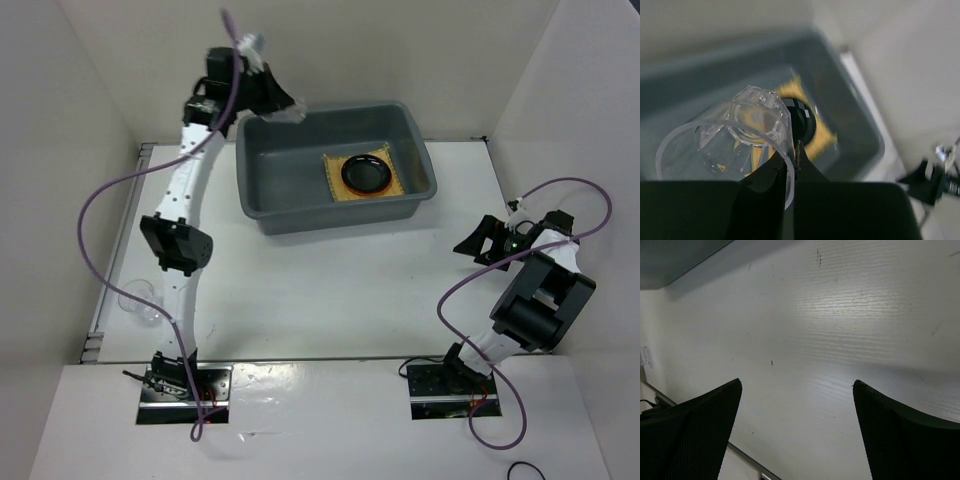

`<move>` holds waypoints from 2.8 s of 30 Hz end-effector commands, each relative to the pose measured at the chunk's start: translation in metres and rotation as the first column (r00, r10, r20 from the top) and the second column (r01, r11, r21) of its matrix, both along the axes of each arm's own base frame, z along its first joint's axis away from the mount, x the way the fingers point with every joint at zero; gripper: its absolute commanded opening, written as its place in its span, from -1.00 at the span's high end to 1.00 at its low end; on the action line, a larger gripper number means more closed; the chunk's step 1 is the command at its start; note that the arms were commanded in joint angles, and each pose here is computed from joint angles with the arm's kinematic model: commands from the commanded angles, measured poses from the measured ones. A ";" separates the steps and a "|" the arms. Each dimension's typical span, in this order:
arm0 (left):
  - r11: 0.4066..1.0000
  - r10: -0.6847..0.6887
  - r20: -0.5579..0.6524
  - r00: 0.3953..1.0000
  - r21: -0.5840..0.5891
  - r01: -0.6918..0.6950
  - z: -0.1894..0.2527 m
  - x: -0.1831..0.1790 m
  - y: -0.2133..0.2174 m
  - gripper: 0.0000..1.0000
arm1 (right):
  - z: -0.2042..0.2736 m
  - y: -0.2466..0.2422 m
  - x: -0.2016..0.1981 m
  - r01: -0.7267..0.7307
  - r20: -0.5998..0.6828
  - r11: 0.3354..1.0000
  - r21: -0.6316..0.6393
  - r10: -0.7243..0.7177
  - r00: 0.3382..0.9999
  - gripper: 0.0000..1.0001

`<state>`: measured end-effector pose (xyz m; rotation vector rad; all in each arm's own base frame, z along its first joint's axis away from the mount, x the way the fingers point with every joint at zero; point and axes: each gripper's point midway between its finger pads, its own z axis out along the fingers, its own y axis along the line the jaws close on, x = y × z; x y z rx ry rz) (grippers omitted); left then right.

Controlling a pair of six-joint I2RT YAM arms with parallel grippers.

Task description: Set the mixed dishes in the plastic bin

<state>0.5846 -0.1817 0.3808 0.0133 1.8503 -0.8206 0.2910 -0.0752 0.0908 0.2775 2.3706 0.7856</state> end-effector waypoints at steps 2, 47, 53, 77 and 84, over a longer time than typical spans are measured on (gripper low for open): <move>0.967 -0.083 -0.268 0.960 0.210 0.142 -0.112 -0.029 -0.028 1.00 | 0.009 -0.002 0.006 -0.003 0.030 1.000 0.003 0.003 1.000 -0.91; 0.298 0.872 -0.484 0.074 0.405 -0.864 -0.167 -0.252 0.307 -1.00 | -0.004 -0.001 0.008 -0.020 -0.001 0.998 0.051 0.020 1.000 -0.91; 0.270 0.876 -0.480 -0.037 0.554 -0.787 -0.225 -0.298 0.316 -1.00 | -0.004 0.003 0.009 -0.022 -0.007 0.998 0.059 0.023 1.000 -0.91; 0.373 0.811 -0.575 -0.108 0.651 -0.661 -0.333 -0.335 0.310 -0.51 | -0.008 0.000 0.007 -0.009 -0.029 0.999 0.044 0.010 1.000 -0.91; 0.422 0.738 -0.675 -0.005 0.468 -0.776 -0.304 -0.272 0.308 1.00 | -0.007 0.000 0.007 0.003 -0.038 0.998 0.055 -0.001 0.999 -0.91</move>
